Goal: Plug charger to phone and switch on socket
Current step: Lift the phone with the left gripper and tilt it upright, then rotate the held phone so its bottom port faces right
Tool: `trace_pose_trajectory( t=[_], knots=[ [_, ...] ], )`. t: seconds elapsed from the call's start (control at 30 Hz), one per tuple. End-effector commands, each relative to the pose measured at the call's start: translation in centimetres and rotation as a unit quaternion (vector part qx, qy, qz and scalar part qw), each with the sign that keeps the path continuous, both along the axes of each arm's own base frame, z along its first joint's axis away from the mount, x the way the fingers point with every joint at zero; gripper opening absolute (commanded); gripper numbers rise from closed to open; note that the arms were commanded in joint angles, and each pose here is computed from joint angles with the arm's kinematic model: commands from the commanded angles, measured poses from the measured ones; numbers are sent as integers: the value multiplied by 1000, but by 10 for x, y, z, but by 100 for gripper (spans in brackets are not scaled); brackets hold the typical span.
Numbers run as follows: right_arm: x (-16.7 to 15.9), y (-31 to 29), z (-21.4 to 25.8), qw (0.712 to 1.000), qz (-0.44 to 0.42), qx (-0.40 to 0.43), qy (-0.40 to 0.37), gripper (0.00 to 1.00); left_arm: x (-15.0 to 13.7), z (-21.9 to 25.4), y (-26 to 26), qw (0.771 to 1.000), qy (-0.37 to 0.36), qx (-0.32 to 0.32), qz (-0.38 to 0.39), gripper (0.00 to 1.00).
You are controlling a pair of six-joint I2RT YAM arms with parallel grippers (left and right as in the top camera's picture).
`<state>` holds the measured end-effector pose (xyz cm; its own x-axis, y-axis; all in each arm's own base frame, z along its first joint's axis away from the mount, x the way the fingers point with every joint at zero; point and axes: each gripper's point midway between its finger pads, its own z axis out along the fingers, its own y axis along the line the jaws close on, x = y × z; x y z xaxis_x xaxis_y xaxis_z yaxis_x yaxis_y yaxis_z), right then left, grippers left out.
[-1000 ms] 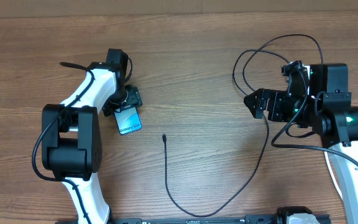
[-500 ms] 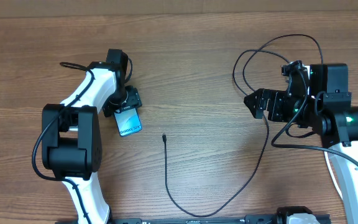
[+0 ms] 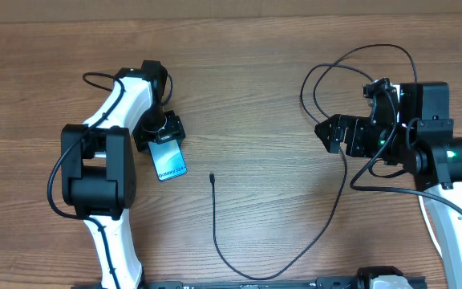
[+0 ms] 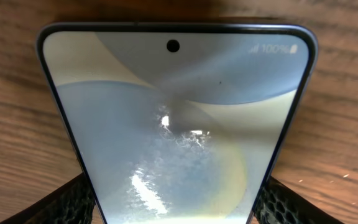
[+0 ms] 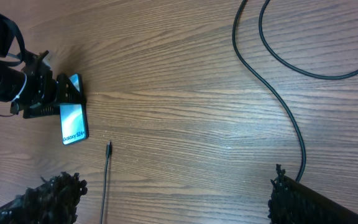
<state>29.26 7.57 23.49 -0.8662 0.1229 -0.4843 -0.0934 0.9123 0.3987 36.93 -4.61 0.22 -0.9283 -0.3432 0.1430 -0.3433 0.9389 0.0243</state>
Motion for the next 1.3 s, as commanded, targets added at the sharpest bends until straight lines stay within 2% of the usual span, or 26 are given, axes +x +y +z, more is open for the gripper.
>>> trace_pose_trajectory(
  t=[0.0,0.47,0.87,1.07,1.27],
  knots=[
    [3,1,7,1000,2,-1,-10,100,14,10,-6,1000,-13,-6,4,68],
    [3,1,7,1000,2,-1,-10,100,36,45,-14,999,-40,-27,-3,67],
    [3,2,7,1000,2,2,-11,100,34,57,-61,986,-31,-165,12,64],
    [3,2,7,1000,2,2,-11,100,34,62,-74,978,-17,-200,62,63],
    [5,2,8,1000,-10,10,-8,100,33,71,-89,963,5,-242,116,57]
  ],
)
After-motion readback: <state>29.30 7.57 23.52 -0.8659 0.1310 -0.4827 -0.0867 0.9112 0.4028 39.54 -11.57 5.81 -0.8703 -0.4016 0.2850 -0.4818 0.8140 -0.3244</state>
